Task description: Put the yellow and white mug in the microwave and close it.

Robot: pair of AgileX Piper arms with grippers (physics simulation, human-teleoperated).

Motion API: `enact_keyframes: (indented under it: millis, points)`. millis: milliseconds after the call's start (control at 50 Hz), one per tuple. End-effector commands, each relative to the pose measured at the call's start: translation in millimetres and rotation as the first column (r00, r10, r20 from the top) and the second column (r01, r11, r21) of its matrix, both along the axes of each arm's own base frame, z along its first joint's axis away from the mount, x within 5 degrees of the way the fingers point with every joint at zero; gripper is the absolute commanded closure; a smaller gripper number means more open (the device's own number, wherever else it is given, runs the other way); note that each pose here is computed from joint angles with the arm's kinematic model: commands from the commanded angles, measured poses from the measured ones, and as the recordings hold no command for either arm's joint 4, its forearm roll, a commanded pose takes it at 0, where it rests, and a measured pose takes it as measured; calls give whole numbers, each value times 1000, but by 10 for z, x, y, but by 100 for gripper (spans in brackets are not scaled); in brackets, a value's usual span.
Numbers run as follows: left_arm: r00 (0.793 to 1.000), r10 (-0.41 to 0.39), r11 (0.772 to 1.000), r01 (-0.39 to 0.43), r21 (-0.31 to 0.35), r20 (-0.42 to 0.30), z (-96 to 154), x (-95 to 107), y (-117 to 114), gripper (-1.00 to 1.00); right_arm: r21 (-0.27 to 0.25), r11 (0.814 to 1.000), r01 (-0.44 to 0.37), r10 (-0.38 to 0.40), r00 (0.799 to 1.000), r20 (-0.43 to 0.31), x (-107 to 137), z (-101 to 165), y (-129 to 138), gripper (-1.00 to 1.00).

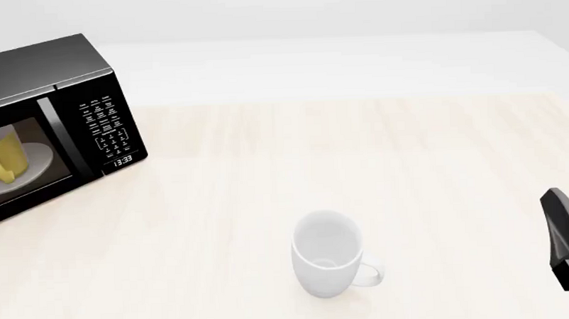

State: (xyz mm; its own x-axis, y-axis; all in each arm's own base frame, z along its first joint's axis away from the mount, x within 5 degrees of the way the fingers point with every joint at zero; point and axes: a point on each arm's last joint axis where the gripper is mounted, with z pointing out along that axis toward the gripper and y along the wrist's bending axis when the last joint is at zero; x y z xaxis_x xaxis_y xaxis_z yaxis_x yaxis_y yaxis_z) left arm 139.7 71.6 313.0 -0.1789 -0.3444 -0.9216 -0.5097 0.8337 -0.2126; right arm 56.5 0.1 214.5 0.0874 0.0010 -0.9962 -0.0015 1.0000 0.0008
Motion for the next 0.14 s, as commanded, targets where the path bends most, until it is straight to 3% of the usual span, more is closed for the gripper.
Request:
enact_keyframes:
  millis: [20,140]
  points:
    - [1000,-7,1000,7,-2,-12,-46,-132,-76,-100,0,1000,0,0,1000,0,0,0,0,-100]
    - [1000,-9,1000,9,-3,-13,-35,-183,-106,-100,0,1000,0,0,1000,0,0,0,0,-100]
